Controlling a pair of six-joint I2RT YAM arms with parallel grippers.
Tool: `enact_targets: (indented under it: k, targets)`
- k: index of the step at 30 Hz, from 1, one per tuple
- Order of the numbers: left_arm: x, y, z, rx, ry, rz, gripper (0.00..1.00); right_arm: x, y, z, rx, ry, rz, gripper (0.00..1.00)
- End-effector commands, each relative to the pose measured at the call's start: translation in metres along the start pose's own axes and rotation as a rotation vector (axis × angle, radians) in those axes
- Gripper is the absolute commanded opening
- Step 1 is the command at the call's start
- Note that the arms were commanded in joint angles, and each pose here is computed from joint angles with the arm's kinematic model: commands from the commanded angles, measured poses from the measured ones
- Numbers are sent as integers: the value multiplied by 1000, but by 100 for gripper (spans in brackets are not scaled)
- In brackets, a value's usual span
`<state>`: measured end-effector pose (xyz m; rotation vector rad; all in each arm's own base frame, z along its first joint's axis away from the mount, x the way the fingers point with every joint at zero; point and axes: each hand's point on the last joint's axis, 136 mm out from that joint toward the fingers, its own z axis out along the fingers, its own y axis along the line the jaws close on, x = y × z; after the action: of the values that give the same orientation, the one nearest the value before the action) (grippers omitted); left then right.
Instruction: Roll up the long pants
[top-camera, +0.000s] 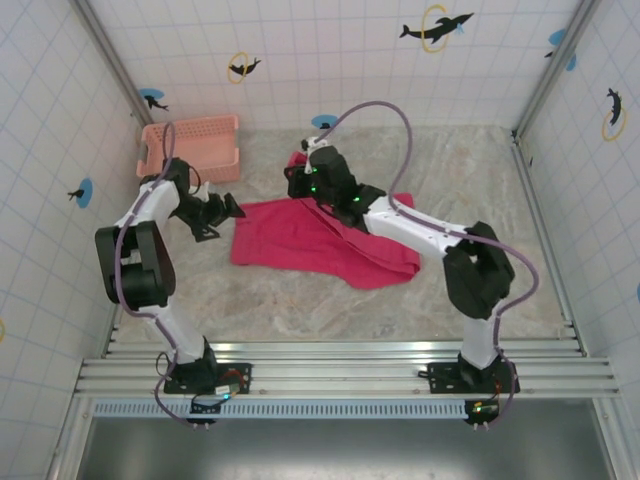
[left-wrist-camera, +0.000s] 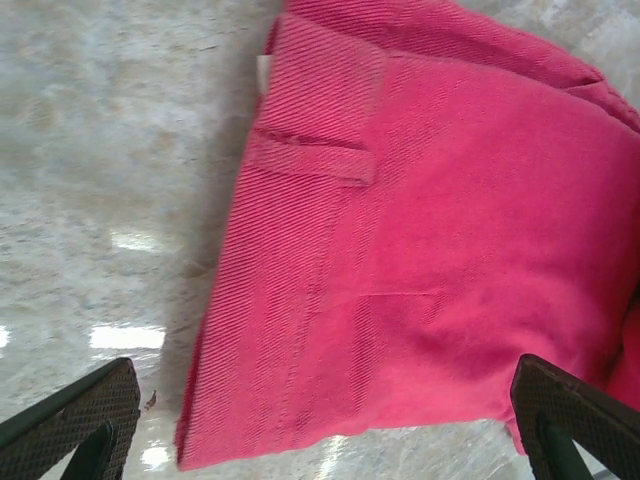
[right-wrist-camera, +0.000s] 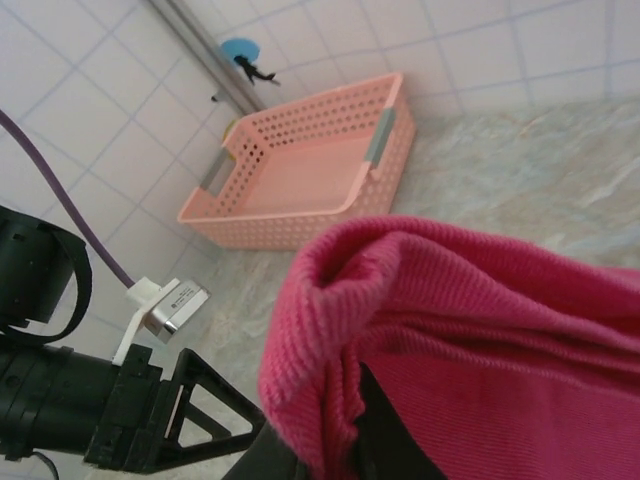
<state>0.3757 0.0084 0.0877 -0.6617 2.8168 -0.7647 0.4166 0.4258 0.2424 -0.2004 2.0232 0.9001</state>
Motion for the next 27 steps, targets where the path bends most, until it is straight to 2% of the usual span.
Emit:
enact_targets:
  k: [1,13,17,20,23,25,27]
  targets:
    - [9,13,2,9,41,-12,97,-18,54,14,-142,-73,31,9]
    - [1,22,12,21,60,-38,97,97,86,42,-179,169,49,9]
    - [-1,22,12,21,58,-44,97,150,89,54,-167,303,69,9]
    - [-1,24,12,18,57,-50,97,189,89,56,-137,409,54,16]
    - [-3,27,9,6,51,-54,97,213,85,54,-106,478,53,35]
    - [-5,36,-2,-50,33,-48,98,224,81,54,-110,481,72,38]
    - [-19,46,-30,-124,-45,-35,98,227,82,52,-121,485,88,40]
